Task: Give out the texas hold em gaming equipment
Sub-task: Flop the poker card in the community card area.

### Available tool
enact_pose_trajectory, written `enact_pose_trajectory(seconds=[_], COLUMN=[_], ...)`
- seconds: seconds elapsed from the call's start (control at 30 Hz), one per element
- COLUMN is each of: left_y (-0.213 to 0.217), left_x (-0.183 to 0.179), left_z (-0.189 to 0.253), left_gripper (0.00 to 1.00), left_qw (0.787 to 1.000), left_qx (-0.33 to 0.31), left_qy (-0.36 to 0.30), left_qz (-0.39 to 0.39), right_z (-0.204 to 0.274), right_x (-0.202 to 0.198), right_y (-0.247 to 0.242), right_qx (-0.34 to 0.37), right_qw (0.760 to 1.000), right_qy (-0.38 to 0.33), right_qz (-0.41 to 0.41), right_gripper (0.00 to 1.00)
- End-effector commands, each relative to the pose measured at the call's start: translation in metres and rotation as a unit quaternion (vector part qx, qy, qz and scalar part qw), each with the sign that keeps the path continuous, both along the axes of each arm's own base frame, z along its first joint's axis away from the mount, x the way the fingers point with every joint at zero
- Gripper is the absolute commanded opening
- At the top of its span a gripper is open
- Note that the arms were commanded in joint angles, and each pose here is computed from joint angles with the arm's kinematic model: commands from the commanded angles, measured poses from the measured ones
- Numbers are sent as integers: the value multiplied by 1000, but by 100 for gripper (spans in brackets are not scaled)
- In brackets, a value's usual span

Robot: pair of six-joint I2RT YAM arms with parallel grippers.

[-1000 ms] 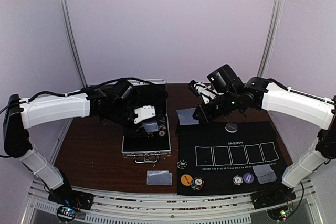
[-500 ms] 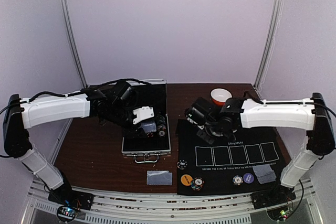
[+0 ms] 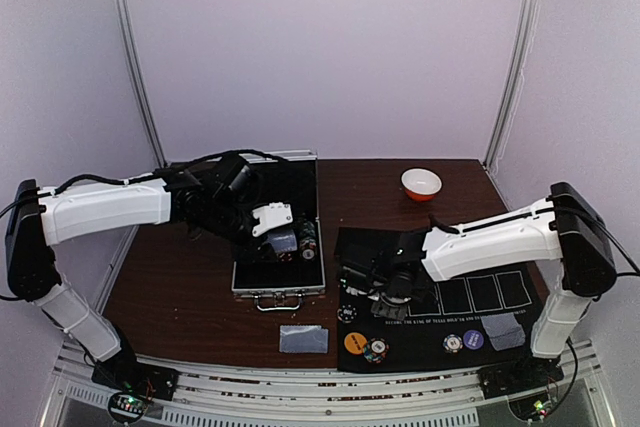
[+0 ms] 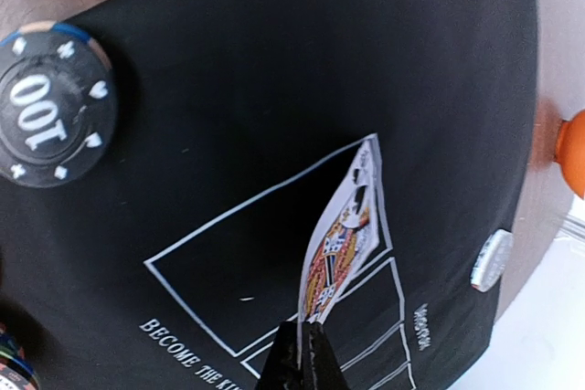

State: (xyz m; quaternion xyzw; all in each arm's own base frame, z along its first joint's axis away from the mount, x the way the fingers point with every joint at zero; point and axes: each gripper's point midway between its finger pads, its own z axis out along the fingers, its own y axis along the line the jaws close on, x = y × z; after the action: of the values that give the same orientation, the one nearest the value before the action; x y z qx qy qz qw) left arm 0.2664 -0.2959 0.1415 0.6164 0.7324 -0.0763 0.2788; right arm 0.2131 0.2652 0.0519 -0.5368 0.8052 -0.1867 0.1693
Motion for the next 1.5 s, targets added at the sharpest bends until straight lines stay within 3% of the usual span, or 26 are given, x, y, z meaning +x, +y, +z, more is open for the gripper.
enact_pose_trajectory(seconds=[0.0, 1.1, 1.47], left_y=[-2, 0, 0], left_x=[4, 6, 8], left_z=[14, 10, 9], left_gripper=[50, 50, 50], left_qw=[999, 1000, 1000], left_qx=[-26, -25, -25], left_qy=[-18, -15, -14], left_qz=[4, 5, 6], right_z=[-20, -38, -36], right_x=[-20, -8, -18], right_y=[-5, -7, 1], right_qx=[-15, -54, -25], right_qw=[998, 996, 996], right_qy=[62, 56, 81], right_qz=[15, 34, 42], right_gripper=[0, 0, 25])
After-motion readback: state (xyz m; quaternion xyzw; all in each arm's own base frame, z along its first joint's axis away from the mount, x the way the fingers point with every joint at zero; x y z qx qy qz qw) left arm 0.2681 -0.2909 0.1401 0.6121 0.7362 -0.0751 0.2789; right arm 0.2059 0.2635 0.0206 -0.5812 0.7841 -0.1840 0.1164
